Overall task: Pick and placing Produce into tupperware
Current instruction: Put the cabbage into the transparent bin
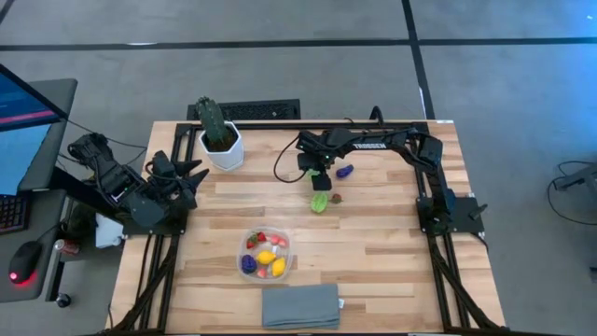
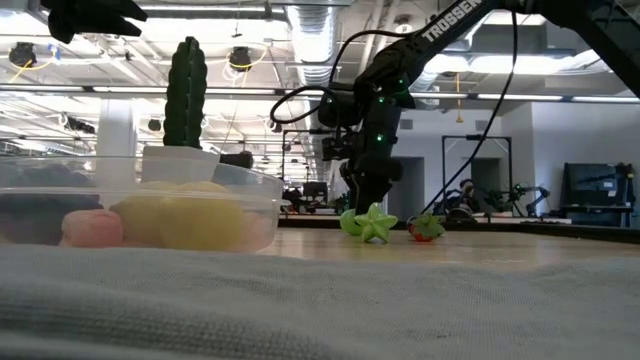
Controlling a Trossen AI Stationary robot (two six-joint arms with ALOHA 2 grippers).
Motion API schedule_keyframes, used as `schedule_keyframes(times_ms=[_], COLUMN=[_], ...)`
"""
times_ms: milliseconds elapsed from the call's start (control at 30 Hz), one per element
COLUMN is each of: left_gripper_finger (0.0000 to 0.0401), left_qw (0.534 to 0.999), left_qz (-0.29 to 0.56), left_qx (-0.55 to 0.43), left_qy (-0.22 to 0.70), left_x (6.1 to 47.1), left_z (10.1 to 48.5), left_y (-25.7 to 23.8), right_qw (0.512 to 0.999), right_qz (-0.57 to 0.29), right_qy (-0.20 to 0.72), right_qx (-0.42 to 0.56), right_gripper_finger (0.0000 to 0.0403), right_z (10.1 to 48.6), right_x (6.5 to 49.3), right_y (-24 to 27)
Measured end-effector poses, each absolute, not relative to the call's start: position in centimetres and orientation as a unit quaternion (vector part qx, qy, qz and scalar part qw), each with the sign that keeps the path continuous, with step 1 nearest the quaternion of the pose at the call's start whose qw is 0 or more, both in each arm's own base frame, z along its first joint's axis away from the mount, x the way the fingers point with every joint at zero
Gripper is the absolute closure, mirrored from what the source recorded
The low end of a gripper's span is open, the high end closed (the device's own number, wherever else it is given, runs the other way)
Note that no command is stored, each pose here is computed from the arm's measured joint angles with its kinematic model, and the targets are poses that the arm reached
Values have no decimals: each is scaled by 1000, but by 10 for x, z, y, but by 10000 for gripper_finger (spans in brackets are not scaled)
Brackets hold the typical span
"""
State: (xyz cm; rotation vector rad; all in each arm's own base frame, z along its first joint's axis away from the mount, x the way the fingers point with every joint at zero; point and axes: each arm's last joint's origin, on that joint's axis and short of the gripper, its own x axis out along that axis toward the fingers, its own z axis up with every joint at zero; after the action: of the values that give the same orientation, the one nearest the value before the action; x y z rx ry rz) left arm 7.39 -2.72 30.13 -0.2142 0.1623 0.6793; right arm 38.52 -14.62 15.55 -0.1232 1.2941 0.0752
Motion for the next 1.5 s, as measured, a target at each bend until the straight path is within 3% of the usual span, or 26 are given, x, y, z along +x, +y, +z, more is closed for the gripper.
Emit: schedule_keyframes(times_ms=[600,1133,1500], left_gripper_finger=[227,227,227], left_qw=[934,934,933], left_qz=[332,332,332], left_qx=[-105,-109,-112], left_qy=[79,78,77], left_x=[74,74,74], left_z=[301,301,301], left_y=[-27,-27,-27], right_qw=[796,793,813], right_qz=[31,34,64], right_qy=[603,606,578], right_qx=[-47,-44,-26], right_gripper_finger=[134,137,138], right_z=[156,157,194], right_x=[385,384,397], right_y=[-146,-146,-147])
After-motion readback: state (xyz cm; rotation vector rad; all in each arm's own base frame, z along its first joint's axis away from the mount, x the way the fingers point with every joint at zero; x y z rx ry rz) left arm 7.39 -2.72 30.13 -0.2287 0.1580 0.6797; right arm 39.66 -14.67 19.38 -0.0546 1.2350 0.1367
